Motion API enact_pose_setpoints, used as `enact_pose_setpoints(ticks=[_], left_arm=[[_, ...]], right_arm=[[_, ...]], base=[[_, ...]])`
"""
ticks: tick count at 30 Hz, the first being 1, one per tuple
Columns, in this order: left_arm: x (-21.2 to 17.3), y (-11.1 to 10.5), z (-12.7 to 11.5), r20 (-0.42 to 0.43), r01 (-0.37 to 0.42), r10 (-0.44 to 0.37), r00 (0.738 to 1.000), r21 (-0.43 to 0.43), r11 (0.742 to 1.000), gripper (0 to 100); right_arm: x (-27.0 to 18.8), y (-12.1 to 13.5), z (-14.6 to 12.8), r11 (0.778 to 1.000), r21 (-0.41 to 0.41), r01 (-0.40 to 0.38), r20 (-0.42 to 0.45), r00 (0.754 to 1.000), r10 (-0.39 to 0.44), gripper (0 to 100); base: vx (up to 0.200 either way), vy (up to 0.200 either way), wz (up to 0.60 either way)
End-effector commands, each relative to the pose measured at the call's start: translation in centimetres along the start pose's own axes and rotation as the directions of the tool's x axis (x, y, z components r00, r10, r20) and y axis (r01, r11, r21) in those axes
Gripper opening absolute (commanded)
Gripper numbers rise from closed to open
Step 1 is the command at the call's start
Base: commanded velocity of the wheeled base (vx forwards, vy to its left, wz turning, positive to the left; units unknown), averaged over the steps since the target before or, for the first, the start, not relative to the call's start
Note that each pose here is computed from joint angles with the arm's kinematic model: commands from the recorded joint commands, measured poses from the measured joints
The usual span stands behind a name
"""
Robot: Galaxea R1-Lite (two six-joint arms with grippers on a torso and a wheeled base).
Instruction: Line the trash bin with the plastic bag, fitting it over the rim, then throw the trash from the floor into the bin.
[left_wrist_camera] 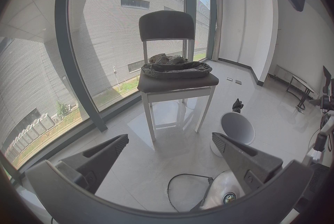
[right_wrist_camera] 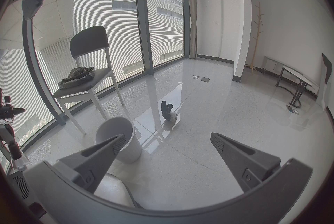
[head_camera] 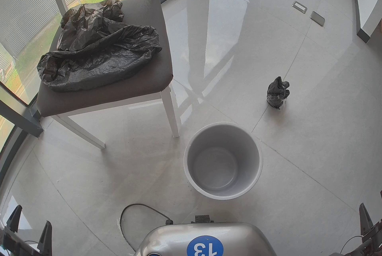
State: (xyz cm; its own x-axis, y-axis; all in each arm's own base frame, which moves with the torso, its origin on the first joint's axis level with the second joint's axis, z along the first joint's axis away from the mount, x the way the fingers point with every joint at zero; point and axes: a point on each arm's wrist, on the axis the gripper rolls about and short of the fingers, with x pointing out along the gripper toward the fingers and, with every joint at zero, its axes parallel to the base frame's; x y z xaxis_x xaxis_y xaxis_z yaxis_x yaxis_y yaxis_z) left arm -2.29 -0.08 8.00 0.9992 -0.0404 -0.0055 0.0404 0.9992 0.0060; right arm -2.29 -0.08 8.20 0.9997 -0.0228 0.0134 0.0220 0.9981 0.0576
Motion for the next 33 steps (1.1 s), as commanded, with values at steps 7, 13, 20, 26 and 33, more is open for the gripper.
enact_pose_setpoints(ticks=[7, 13, 20, 26, 33], left_arm=[[0.0, 0.0, -0.1, 0.036, -0.003, 0.001, 0.999, 0.070, 0.998, 100], [-1.2, 0.4, 6.4, 0.163, -0.048, 0.089, 0.983, -0.239, 0.970, 100], [-1.3, 1.0, 11.9, 0.060, 0.006, -0.007, 0.998, 0.011, 1.000, 100], [2.7, 0.6, 19.8, -0.040, -0.020, 0.022, 0.999, 0.057, 0.998, 100], [10.1, -0.6, 23.3, -0.204, 0.057, -0.058, 0.977, -0.008, 0.998, 100]], right_arm=[[0.1, 0.1, -0.5, 0.987, -0.155, -0.034, -0.012, 0.999, 0.033, 100], [-0.1, 0.0, 0.6, 0.998, -0.057, 0.034, 0.074, 0.997, -0.030, 100], [0.2, 0.4, 9.3, 0.998, 0.054, 0.021, 0.107, 0.994, -0.027, 100], [-0.9, 0.4, 10.1, 0.998, -0.055, 0.019, -0.035, 0.999, -0.021, 100], [-2.1, 0.5, 11.0, 0.997, -0.072, 0.001, -0.164, 0.986, -0.013, 100]], base=[[0.000, 0.000, 0.00], [0.000, 0.000, 0.00], [0.000, 0.000, 0.00], [0.000, 0.000, 0.00], [0.000, 0.000, 0.00]])
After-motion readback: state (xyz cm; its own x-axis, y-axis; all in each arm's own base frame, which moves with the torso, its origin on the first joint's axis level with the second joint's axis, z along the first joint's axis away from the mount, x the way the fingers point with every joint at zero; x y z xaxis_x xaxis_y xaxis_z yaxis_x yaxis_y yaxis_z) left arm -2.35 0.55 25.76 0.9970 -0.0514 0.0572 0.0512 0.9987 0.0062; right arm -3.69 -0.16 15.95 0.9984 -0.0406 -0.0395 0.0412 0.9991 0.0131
